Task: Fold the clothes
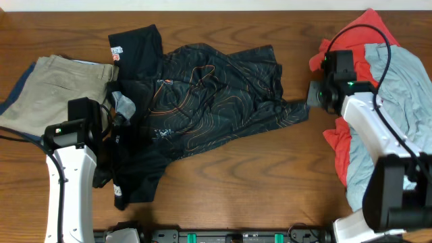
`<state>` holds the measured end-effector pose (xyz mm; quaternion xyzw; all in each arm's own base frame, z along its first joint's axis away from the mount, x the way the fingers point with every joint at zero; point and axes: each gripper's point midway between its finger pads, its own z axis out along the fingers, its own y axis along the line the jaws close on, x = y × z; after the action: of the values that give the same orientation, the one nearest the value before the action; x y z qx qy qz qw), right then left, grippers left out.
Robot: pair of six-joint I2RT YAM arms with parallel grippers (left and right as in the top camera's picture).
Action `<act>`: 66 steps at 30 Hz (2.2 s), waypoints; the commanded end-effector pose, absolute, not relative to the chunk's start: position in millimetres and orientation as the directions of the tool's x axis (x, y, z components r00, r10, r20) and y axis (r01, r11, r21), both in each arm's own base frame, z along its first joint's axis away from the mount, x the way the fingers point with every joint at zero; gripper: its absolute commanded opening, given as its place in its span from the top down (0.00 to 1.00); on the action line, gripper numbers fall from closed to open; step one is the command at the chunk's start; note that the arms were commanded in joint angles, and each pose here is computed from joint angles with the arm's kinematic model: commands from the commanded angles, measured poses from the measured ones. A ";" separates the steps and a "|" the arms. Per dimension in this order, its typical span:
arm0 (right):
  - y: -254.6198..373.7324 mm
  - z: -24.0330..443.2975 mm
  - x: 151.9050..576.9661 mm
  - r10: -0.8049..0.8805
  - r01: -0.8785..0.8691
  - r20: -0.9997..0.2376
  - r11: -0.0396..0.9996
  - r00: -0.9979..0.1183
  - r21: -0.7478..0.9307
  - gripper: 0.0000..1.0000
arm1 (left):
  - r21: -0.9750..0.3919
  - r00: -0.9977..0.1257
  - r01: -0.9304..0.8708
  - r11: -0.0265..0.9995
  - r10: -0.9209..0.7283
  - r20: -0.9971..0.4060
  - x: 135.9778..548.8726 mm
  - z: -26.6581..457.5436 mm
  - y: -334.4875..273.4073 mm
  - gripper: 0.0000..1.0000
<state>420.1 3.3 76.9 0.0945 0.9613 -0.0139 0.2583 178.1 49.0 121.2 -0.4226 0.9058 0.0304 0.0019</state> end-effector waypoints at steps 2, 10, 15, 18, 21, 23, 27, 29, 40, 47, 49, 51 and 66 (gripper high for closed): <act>-1.6 74.2 458.6 0.169 0.159 -0.598 0.985 -0.783 0.070 0.99 | 0.031 -0.644 -0.765 0.643 -0.765 -0.026 181.4 120.7 47.1 0.94; -1.7 43.2 518.4 0.165 0.139 -0.734 0.986 -0.659 0.096 0.99 | 0.014 -0.643 -0.766 0.643 -0.765 -0.042 187.0 120.7 47.7 0.94; -11.1 12.8 535.7 0.141 0.131 -0.768 0.988 -0.625 0.075 0.99 | 0.011 -0.643 -0.766 0.643 -0.765 -0.046 188.2 120.8 48.0 0.94; -34.2 -0.6 540.0 0.151 0.193 -0.780 0.980 -0.607 0.039 0.99 | 0.006 -0.642 -0.766 0.643 -0.765 -0.053 190.2 120.8 48.4 0.94; -75.1 -11.8 538.3 0.177 0.307 -0.785 0.952 -0.594 -0.018 0.99 | 0.000 -0.642 -0.766 0.643 -0.764 -0.061 192.7 120.9 48.9 0.94; -107.4 -15.1 534.1 0.200 0.387 -0.788 0.921 -0.582 -0.051 0.99 | -0.002 -0.642 -0.766 0.643 -0.764 -0.064 193.5 121.0 49.1 0.94; -173.2 -7.1 524.6 0.260 0.507 -0.803 0.860 -0.536 -0.060 0.97 | -0.002 -0.642 -0.766 0.643 -0.764 -0.064 193.5 121.0 49.1 0.94; -205.0 -1.9 518.5 0.291 0.556 -0.806 0.830 -0.516 -0.056 0.96 | -0.002 -0.642 -0.766 0.643 -0.764 -0.064 193.5 121.0 49.1 0.94; -149.1 56.6 519.1 0.323 0.172 -0.700 0.945 -0.637 0.280 0.36 | -0.009 -0.641 -0.766 0.643 -0.764 -0.072 196.0 121.1 49.7 0.94; -65.5 87.7 449.3 0.321 0.106 -0.452 0.892 -0.832 0.439 0.30 | -0.009 -0.641 -0.765 0.644 -0.764 -0.072 196.0 121.1 49.8 0.94; -47.6 83.9 426.9 0.314 0.130 -0.356 0.881 -0.880 0.455 0.29 | -0.009 -0.641 -0.766 0.643 -0.764 -0.072 196.0 121.1 49.8 0.94; -31.3 76.0 406.2 0.301 0.156 -0.255 0.870 -0.919 0.467 0.28 | -0.009 -0.642 -0.765 0.644 -0.764 -0.072 196.0 121.1 49.8 0.94; 26.9 10.1 357.4 0.069 0.036 -0.124 0.967 -0.990 0.251 0.42 | -0.005 -0.650 -0.758 0.652 -0.756 -0.075 196.0 121.2 50.3 0.94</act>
<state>364.7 29.5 25.3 0.0315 0.9826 0.1647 0.0800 195.9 48.1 119.8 -0.4232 0.9054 0.0091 0.0327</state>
